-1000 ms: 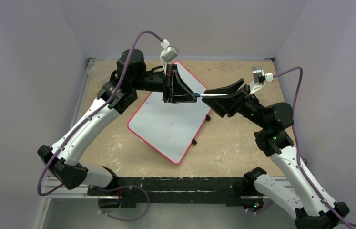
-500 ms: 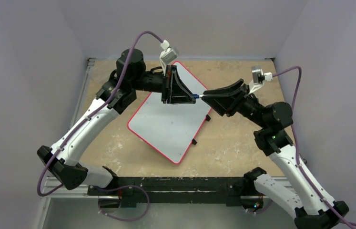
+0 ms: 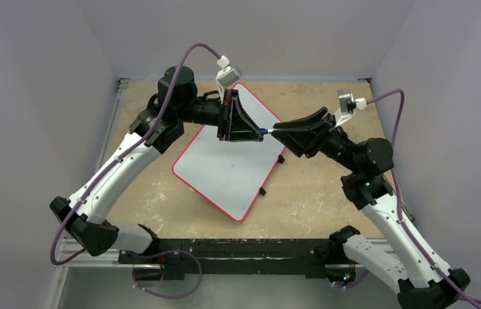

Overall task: Write a sentence on the whiteboard
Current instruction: Pass from the left arm to the right

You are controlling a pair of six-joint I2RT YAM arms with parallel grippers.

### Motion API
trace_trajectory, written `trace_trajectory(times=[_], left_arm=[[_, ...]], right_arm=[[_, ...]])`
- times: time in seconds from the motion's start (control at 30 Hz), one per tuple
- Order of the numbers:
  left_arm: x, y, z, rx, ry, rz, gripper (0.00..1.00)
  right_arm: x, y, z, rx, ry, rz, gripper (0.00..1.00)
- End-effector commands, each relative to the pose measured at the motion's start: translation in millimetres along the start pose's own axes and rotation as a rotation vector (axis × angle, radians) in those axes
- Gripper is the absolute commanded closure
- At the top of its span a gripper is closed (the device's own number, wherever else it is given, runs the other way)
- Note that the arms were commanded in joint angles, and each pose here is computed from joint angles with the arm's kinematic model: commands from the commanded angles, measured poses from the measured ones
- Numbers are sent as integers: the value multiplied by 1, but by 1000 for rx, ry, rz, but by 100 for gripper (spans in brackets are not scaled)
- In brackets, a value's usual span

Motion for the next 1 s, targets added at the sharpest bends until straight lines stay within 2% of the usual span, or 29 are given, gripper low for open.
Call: trace_trajectory(times=[0.0,0.23,0.33,0.4,0.47,0.5,0.57,0.6,0.67,0.77,0.97], left_arm=[[-11,6,-11,33,-66,-14,100],[-10,5,-12,52,-64,-9,100],[-9,5,-12,55,-62,-6,100],[-10,5,-12,54,-61,-3,100],[-9,4,-10,46,-56,-1,100],[-10,4,-9,39,-52,1,93],[-10,4,-7,25,-48,2,68],[-10,4,-7,19,-46,2,60],[-10,3,-6,17,-45,0,53],[-11,3,-6,16,-46,-5,52],[-10,1,-3,17,-35,-5,61]], right_arm=[[-2,-1,10,-65,4,-11,62],[1,-2,8,-70,-6,16,73],[1,-2,8,-71,-6,19,82],[1,-2,8,-73,-5,21,93],[2,-1,8,-73,-6,23,98],[3,-1,8,-79,-6,27,100],[3,-1,8,-78,-7,30,100],[3,-1,8,-77,-5,29,100],[2,0,8,-74,2,20,100],[1,1,8,-66,7,6,100],[3,1,7,-66,2,12,100]])
Point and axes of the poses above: each gripper's point midway between its finger pads, its own y axis back along the fingers, its own z axis along the line the jaws close on, x = y × z, the point moved 5 cm from there along y, back along the fingers, and after that the axes turned 15 degrees about -y, right-handed, at the moved point
